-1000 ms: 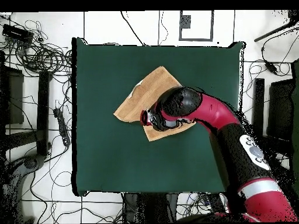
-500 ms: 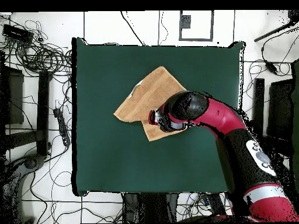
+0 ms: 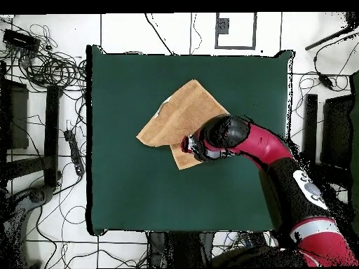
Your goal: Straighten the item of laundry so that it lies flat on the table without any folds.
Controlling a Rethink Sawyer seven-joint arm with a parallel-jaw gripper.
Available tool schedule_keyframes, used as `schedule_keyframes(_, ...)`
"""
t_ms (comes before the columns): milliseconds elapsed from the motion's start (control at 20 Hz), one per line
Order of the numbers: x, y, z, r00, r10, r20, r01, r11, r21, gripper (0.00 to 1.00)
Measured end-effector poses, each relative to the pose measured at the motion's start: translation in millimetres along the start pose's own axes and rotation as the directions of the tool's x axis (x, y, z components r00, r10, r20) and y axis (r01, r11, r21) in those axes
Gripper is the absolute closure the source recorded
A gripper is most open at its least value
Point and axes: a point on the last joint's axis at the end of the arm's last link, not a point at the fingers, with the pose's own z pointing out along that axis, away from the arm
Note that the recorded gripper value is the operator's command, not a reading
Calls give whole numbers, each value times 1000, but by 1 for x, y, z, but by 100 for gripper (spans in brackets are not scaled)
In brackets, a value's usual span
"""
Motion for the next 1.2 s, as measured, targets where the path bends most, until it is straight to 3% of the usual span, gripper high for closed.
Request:
schedule_keyframes(450,2,-12,41,1000,24,-9,-24,1000,-14,100)
schedule_keyframes(800,10,-13,90,998,34,-58,-36,999,-36,100)
schedule_keyframes(1200,9,-12,91,998,34,-54,-36,999,-35,100)
